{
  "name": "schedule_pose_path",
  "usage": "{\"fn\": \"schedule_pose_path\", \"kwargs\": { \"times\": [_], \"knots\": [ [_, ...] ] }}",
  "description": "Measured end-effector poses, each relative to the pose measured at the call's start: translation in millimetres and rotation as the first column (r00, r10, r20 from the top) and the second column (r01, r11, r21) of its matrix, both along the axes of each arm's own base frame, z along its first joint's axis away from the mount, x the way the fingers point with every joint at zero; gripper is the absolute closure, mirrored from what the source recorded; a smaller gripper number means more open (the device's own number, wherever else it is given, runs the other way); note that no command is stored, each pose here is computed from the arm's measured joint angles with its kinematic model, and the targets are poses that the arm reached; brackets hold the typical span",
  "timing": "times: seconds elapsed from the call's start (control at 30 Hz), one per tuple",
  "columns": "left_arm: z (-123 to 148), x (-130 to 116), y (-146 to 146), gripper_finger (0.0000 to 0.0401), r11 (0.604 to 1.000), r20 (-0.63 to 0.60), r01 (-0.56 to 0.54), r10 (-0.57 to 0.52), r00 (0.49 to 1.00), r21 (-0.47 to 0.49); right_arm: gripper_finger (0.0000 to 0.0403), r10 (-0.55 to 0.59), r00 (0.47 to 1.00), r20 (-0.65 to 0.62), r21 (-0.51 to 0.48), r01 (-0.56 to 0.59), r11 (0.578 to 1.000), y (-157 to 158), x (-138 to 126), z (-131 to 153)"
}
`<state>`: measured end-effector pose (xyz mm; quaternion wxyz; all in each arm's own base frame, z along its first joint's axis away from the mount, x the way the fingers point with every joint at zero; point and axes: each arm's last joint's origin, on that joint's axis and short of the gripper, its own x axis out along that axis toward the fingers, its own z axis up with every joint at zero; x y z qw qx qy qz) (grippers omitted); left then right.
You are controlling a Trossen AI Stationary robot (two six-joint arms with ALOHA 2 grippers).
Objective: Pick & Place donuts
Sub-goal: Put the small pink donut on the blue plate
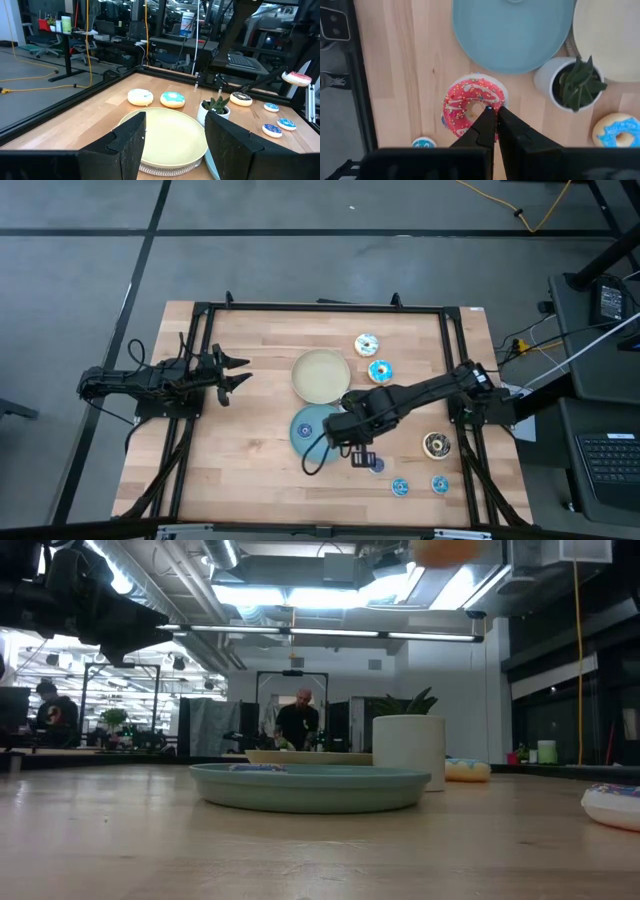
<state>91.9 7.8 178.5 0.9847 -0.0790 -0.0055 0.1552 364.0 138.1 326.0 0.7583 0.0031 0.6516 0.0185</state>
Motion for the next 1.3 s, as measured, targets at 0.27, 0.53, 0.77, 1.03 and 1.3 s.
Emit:
{"fn": "schedule_pose_path", "kwargs": {
  "times": [0.27,0.53,0.77,1.03,1.3],
  "knots": [
    [0.0,0.0,0.0,0.0205,1.0,0.0,0.0,0.0,1.0,0.0,0.0384,0.009,1.0,-0.016,-0.012,-0.009,1.0,-6.7,13.8,-14.6],
    [0.0,0.0,0.0,0.0205,1.0,0.0,0.0,0.0,1.0,0.0,0.0384,0.017,1.0,-0.006,-0.013,-0.018,1.0,-10.5,28.4,-29.2],
    [-0.1,0.0,0.0,0.0205,1.0,-0.001,0.0,0.0,1.0,0.0,0.0384,0.033,0.999,-0.007,-0.017,-0.033,0.999,-9.4,45.1,-43.2],
    [0.0,0.0,0.0,0.0205,1.0,0.0,0.0,0.0,1.0,0.0,0.0384,0.03,0.999,-0.01,-0.022,-0.031,0.999,-13.4,70.5,-56.9],
    [-0.1,0.0,0.0,0.0205,1.0,-0.001,0.0,0.0,1.0,0.0,0.0384,0.035,0.997,-0.064,-0.036,-0.037,0.999,-10.9,84.9,-86.7]
  ]
}}
